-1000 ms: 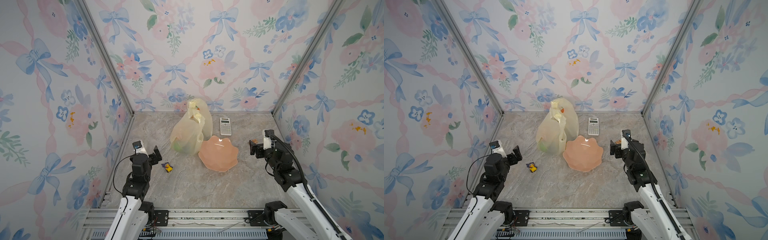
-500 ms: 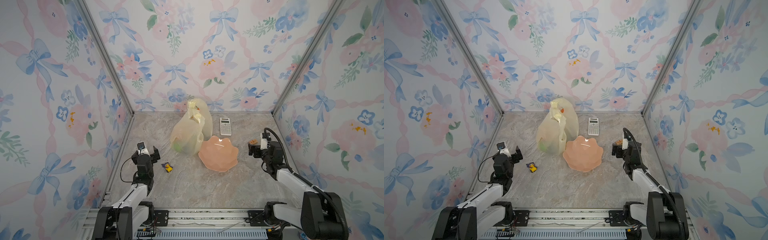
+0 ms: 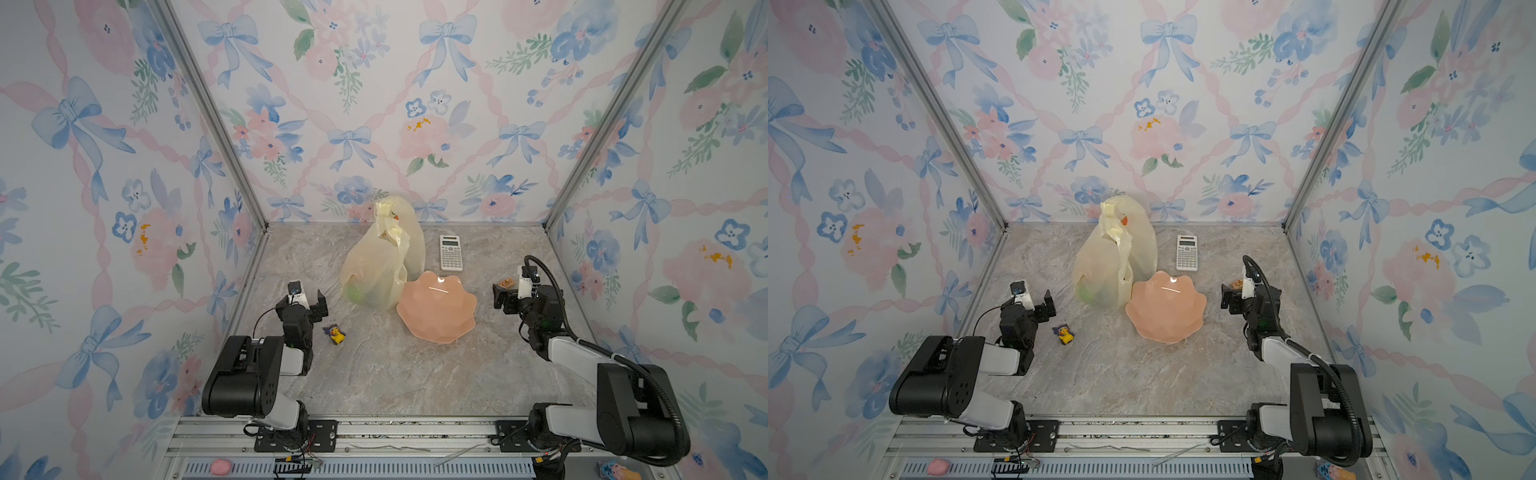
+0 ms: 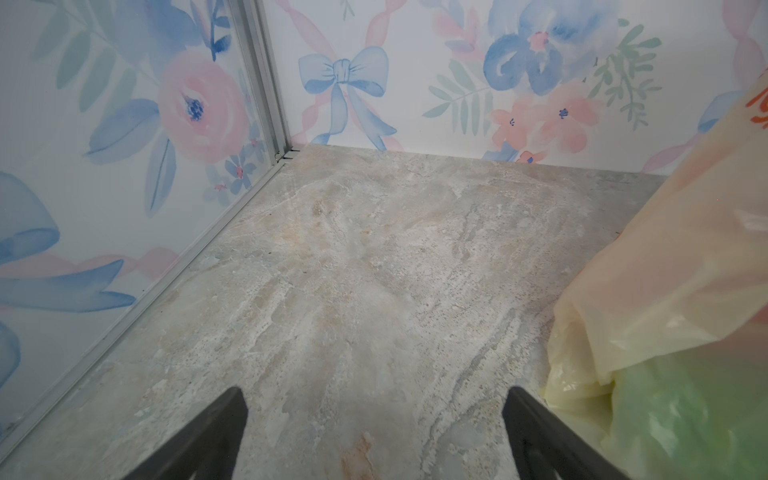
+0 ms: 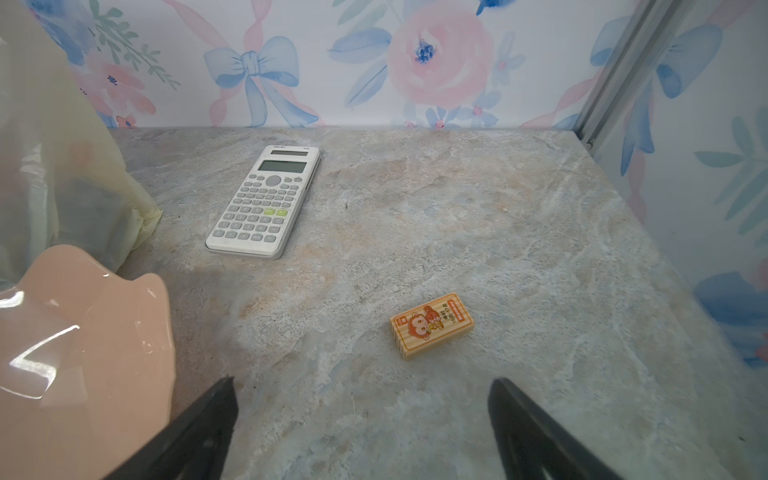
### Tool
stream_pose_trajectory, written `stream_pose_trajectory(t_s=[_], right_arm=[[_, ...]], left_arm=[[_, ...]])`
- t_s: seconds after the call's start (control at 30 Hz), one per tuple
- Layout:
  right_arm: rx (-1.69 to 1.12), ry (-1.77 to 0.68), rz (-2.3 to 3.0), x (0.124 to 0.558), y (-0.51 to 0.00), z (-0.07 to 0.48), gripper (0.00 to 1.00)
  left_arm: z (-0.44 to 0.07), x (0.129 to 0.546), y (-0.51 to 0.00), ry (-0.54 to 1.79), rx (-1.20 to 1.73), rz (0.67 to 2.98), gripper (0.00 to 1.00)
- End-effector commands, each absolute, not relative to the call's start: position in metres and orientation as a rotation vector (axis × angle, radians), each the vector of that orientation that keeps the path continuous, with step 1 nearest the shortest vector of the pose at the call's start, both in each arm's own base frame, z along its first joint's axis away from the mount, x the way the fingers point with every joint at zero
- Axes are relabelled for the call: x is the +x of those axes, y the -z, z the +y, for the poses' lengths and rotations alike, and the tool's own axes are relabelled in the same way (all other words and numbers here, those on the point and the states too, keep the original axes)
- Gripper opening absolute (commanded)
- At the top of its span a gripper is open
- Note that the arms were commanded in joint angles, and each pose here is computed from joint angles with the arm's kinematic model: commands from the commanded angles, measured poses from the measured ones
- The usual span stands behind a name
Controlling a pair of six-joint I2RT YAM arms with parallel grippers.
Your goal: Place the fruits into the plastic bag
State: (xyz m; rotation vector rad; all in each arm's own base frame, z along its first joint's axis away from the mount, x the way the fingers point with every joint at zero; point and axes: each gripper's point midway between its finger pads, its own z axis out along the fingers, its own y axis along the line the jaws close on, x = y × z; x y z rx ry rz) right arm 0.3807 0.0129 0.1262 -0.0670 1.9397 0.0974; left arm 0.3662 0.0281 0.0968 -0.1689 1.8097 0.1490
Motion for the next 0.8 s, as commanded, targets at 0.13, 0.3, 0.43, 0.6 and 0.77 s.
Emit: stream_pose_trajectory(t_s=[0.13, 0.3, 0.43, 0.6, 0.77], right_arm=[[-0.093, -0.103, 1.807, 0.379, -0.130, 0.019, 0.96], [-0.083, -0.072, 1.725, 0.368, -0.119, 0.018, 0.96], [-0.050, -0.068, 1.697, 0.367, -0.114, 0.012, 0.96], [0.002, -0.048, 1.775, 0.384, -0.109, 0.003, 0.96], [0.001, -0.005, 1.910, 0.400, -0.097, 0.004, 0.96]], left_arm=[[0.022, 0.369, -0.111, -0.129, -0.121, 1.732, 0.98], [0.022, 0.370, -0.111, -0.133, -0.116, 1.731, 0.98], [0.022, 0.370, -0.111, -0.136, -0.117, 1.730, 0.98], [0.022, 0.369, -0.111, -0.136, -0.116, 1.727, 0.98], [0.021, 0.370, -0.111, -0.141, -0.114, 1.728, 0.98]])
